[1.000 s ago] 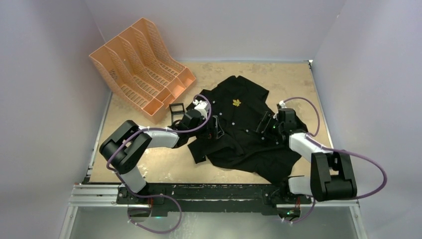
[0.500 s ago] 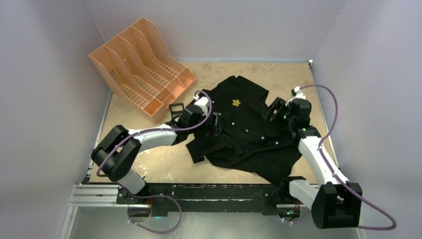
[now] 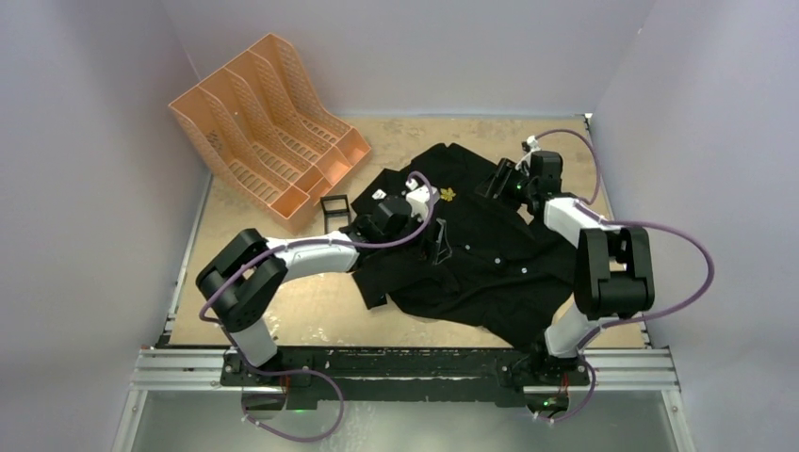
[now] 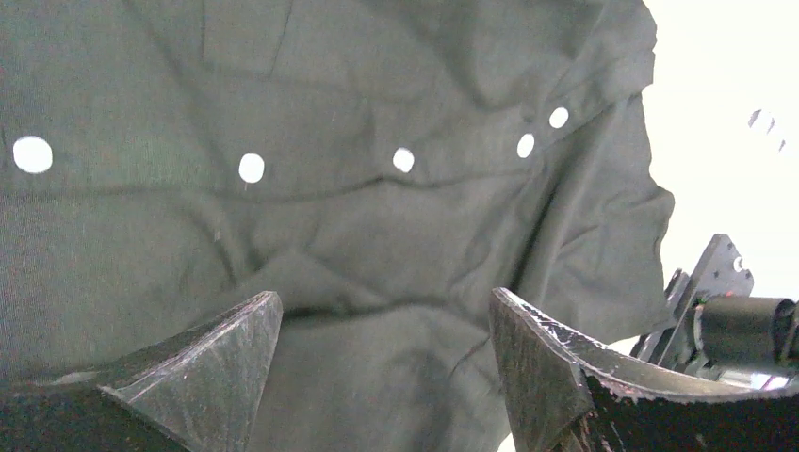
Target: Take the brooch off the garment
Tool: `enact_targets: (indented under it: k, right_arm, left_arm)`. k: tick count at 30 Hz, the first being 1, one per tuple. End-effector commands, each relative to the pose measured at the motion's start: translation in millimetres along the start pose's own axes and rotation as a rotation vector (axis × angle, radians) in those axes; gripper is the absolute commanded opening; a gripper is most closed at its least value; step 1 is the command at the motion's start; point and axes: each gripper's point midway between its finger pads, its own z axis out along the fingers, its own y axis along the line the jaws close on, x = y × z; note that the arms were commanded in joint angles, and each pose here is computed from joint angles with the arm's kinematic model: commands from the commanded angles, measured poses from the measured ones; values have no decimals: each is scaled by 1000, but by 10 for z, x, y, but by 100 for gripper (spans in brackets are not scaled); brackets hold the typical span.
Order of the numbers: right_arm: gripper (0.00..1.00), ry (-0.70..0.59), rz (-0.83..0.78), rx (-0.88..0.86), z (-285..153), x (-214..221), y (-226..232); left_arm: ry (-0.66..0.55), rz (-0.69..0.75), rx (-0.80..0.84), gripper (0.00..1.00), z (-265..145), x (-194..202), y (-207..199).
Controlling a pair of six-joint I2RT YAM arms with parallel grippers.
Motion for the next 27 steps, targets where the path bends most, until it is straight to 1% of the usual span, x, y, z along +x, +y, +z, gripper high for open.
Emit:
enact_targets:
  k: [1, 4, 6, 9, 13, 16, 20, 24, 27]
  right_arm:
    - [59, 18, -37, -61, 150, -64, 62]
    - [57, 66, -5, -28, 235, 144, -100]
    - [57, 77, 26, -7, 217, 275, -186]
    - [57, 89, 82, 30, 128, 473, -349]
    - [57, 117, 161, 68, -51, 743, -583]
    - [57, 125, 215, 80, -203, 909, -678]
    - [57, 132, 280, 64, -396, 1120, -664]
    - [57, 149, 334, 45, -586, 1355, -597]
    - [57, 146, 339, 46, -731, 1457, -562]
  left_arm:
    - [6, -32, -50, 79, -214, 209, 127]
    - [-5, -59, -110, 79, -381, 337, 255]
    - [-7, -72, -154, 79, -428, 410, 360]
    - [-26, -100, -195, 76, -429, 493, 503]
    - [-53, -180, -208, 72, -371, 577, 728]
    - [-47, -235, -190, 70, -241, 628, 841]
    - [-33, -263, -139, 68, 60, 619, 853]
    - [-31, -236, -116, 67, 360, 480, 907]
    - [-33, -185, -110, 67, 472, 271, 880]
